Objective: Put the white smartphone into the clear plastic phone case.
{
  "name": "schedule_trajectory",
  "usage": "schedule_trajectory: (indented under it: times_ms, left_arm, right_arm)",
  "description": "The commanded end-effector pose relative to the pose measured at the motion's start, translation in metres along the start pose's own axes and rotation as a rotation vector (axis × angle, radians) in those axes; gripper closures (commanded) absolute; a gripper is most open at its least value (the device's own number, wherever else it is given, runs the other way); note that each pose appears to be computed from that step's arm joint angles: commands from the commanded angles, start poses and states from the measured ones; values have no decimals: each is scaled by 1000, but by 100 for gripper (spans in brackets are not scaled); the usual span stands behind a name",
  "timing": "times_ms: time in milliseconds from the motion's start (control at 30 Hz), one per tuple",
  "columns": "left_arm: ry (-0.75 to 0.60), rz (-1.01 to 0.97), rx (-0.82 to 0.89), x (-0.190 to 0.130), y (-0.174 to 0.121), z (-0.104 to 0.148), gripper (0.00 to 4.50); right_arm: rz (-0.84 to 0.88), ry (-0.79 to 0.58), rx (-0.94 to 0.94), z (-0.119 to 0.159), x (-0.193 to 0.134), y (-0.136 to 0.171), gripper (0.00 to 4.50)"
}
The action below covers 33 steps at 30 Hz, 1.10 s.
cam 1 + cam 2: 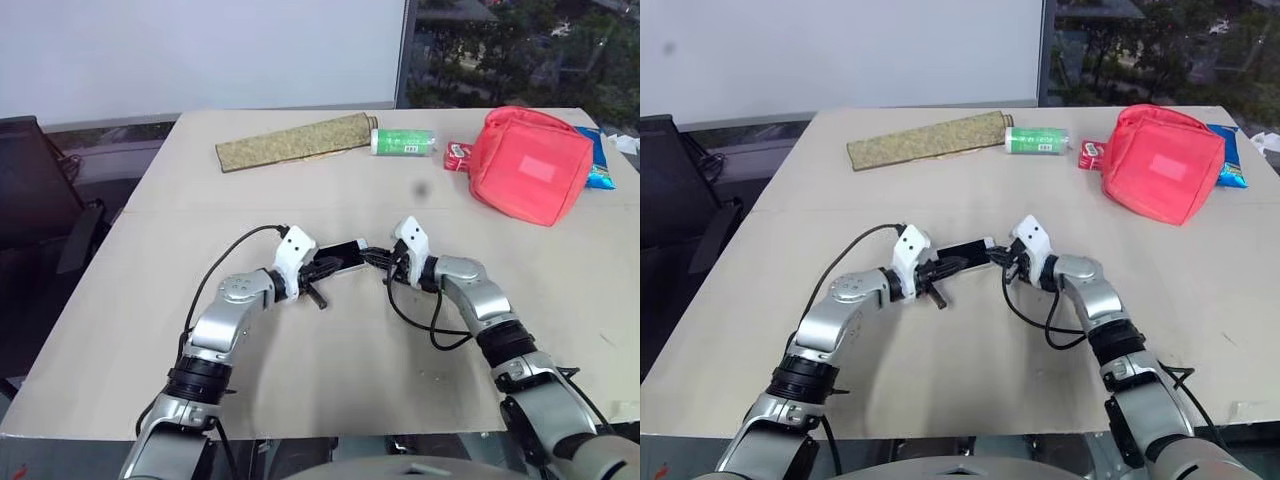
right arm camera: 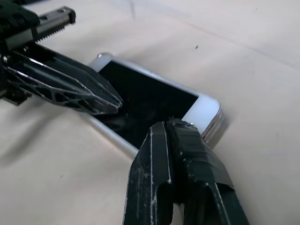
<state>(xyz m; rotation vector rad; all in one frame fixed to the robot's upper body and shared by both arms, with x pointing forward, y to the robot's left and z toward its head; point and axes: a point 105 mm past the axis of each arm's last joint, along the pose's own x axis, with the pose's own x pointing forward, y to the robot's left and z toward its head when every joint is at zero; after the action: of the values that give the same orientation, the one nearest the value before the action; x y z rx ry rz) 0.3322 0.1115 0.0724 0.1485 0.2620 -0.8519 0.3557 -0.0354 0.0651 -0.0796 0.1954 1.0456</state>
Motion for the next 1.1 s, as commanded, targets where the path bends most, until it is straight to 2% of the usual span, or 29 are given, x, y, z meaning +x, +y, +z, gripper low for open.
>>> schedule_trajectory:
  times_ms: [33, 300, 600, 733, 833, 900, 1033, 1100]
  left_arm:
    - [63, 26, -47, -1, 5, -19, 450]
    - [88, 20, -58, -3, 3, -29, 450]
    - [94, 23, -65, -4, 1, -33, 450]
    - [96, 29, -68, -5, 2, -34, 450]
    - [96, 39, -70, -7, 3, -35, 450]
    - [49, 39, -58, -9, 5, -27, 450]
    - [-117, -16, -64, -16, -2, 7, 450]
    - [-182, -40, -45, -23, -6, 22, 450]
  right_arm:
    - [-21, 26, 42, -15, 3, -2, 444]
    - [-61, 123, 68, -23, 7, -9, 444]
    - [-98, 402, 129, -56, 2, -4, 444]
    - [-98, 442, 66, -62, 1, -2, 444]
    - [-68, 378, 45, -53, 5, 3, 444]
    - [-28, 232, 7, -31, 10, 7, 444]
    - [56, -7, -41, 4, 1, 14, 444]
    - [90, -78, -50, 15, -8, 16, 444]
